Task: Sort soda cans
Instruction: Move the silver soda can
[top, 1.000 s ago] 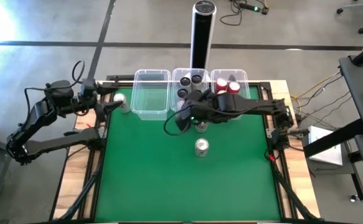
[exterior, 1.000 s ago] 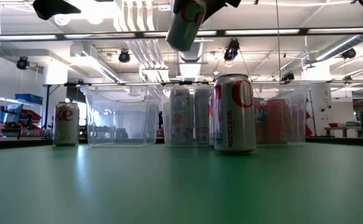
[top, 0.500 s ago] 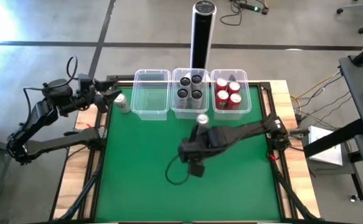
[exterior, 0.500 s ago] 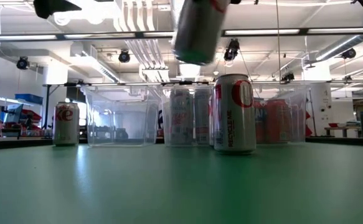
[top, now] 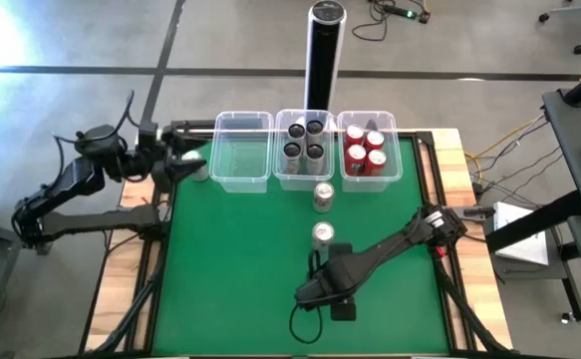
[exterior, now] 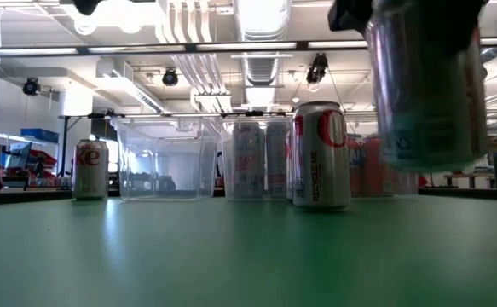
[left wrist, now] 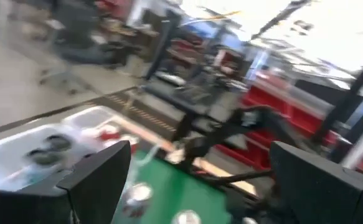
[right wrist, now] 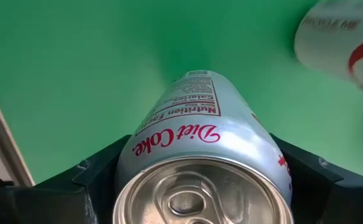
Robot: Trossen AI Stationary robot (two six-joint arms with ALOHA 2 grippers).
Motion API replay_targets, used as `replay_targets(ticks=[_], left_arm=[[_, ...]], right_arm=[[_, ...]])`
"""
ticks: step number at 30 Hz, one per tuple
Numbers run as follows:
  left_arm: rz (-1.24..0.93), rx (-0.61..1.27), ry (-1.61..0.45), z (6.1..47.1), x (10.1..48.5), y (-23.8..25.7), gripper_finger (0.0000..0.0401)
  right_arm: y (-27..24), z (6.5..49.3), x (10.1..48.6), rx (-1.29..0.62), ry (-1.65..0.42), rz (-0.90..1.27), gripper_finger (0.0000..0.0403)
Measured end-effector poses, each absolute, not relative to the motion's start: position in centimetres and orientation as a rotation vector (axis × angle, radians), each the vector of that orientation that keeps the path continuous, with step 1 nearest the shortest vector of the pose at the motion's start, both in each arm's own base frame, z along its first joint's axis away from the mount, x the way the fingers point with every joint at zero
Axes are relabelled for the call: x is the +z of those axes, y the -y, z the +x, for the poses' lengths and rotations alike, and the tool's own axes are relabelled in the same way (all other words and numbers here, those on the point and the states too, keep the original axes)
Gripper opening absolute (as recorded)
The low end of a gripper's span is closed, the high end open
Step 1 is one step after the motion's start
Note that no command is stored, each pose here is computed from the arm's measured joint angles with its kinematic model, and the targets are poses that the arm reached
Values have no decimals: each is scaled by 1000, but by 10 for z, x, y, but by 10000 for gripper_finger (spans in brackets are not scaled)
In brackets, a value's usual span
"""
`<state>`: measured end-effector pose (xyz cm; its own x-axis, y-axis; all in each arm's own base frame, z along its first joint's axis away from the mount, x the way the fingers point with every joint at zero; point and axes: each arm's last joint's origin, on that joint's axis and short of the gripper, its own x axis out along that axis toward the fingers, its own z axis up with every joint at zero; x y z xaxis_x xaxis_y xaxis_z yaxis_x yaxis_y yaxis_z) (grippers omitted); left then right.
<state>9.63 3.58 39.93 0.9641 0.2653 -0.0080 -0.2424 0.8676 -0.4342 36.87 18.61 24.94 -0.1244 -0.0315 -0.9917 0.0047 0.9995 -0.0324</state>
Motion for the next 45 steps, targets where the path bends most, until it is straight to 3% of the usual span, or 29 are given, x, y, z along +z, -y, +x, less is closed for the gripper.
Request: replay_targets(ticks=[4, 11, 18, 29, 39, 45], left_arm=[[-404, 135, 62, 114, 404, -29, 367], [-365, 139, -22, 152, 394, -13, 367], [-348, 113, -117, 183, 380, 8, 367], [-372, 54, -118, 195, 377, 20, 367], [-309, 29, -174, 219, 362, 50, 367], [-274, 36, -290, 247, 336, 58, 374]], right_arm=[[-186, 363, 236, -44, -1746, -42, 302], [-187, 363, 225, -27, -1755, -29, 333], [-188, 365, 216, -17, -1736, -10, 319], [-188, 366, 210, 13, -1719, -36, 338], [-188, 366, 224, 9, -1692, -15, 368], [-183, 357, 277, -39, -1547, 16, 368]])
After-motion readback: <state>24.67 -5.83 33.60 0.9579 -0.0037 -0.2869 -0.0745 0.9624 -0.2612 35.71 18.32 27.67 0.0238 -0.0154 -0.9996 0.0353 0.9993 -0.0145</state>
